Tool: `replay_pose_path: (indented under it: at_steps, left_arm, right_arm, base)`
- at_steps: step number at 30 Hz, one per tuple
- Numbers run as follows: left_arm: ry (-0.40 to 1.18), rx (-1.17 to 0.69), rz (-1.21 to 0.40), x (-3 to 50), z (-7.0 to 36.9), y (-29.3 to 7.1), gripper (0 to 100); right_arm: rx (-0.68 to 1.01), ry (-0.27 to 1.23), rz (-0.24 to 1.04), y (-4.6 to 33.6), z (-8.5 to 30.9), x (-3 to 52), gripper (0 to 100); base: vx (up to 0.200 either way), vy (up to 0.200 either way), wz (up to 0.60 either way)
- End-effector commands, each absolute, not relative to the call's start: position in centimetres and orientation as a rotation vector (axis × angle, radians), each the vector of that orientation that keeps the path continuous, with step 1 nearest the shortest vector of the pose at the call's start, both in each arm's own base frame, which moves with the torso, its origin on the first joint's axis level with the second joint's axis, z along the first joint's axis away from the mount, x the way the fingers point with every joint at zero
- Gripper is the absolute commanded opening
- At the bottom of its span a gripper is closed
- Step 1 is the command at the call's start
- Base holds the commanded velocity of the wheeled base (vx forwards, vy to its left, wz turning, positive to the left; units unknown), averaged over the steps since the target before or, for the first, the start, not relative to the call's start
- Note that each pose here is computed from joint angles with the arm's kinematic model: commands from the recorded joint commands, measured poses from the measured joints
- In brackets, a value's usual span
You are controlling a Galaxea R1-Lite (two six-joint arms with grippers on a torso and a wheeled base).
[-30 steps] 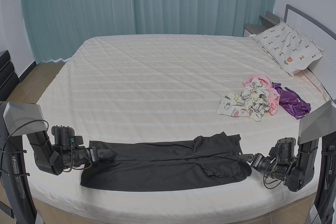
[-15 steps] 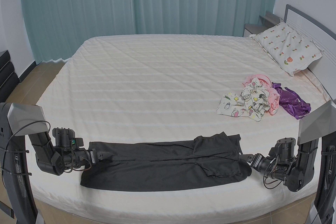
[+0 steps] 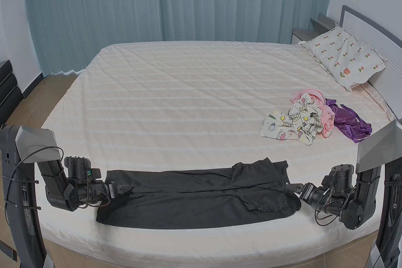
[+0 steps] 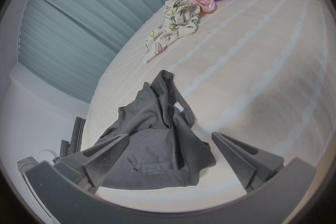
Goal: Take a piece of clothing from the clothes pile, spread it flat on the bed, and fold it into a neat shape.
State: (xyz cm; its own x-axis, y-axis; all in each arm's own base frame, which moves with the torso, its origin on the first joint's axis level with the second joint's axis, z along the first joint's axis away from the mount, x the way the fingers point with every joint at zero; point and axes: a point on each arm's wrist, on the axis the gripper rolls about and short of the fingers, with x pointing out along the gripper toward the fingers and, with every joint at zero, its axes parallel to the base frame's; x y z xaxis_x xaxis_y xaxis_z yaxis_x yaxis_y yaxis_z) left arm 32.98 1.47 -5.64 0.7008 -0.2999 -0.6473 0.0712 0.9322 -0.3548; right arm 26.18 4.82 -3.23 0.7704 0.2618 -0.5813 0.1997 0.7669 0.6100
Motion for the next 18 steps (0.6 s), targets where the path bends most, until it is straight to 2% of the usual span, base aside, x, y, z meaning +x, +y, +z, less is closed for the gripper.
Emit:
replay_pose_path:
  at_steps: [1,12,18]
  left_arm:
    - [0.770,-0.315,-0.217,32.9,-5.5,1.3,100]
    - [0.729,-0.301,-0.243,32.3,-3.1,0.5,100]
    - [0.759,-0.295,-0.229,32.4,-4.5,0.7,100]
  right_arm:
    - [0.712,0.702,0.040,4.8,-3.2,26.1,100]
    - [0.712,0.690,0.049,4.8,-3.1,25.8,100]
    - [0.711,0.689,0.047,4.8,-3.1,25.8,100]
  base:
    - [0.000,0.000,0.00]
    - [0.000,0.000,0.00]
    - [0.000,0.000,0.00]
